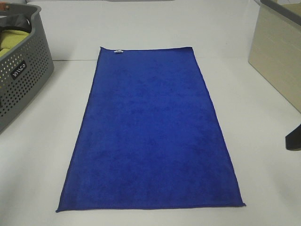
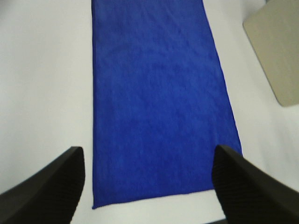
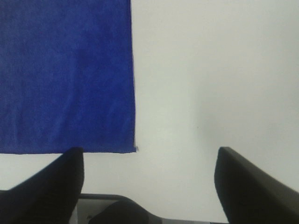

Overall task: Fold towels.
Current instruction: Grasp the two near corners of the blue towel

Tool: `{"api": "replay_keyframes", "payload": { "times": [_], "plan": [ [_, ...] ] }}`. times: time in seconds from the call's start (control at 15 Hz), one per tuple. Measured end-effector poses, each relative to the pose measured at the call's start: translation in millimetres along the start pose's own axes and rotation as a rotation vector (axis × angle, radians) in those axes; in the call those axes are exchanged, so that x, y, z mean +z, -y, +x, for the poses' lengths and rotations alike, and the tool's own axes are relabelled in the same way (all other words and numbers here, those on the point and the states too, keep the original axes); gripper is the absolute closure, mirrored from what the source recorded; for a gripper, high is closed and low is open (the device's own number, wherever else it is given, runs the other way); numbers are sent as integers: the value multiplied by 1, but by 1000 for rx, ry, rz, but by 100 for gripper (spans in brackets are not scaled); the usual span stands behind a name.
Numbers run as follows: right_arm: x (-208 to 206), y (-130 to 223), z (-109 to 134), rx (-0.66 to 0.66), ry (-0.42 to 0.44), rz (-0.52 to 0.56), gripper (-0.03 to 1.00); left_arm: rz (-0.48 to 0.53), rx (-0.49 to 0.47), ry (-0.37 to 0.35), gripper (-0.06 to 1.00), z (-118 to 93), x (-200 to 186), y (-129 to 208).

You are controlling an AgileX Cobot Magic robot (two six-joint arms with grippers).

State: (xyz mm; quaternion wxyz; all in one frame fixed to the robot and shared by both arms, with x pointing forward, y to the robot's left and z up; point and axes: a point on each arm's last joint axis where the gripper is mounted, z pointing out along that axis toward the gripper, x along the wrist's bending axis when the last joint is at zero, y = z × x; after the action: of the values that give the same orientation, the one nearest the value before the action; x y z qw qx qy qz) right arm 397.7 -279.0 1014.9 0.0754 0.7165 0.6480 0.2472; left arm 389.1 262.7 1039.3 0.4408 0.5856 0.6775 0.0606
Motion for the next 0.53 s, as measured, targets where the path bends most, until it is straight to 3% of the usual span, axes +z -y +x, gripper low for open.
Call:
{"api": "replay_keyframes", "payload": {
  "times": [0.27, 0.53],
  "plan": [
    [44, -13, 1, 13, -77, 114, 24, 266, -66, 39, 23, 27, 70, 3],
    [81, -21, -3, 53, -109, 151, 24, 382, -154, 57, 23, 52, 120, 16]
  ]
}}
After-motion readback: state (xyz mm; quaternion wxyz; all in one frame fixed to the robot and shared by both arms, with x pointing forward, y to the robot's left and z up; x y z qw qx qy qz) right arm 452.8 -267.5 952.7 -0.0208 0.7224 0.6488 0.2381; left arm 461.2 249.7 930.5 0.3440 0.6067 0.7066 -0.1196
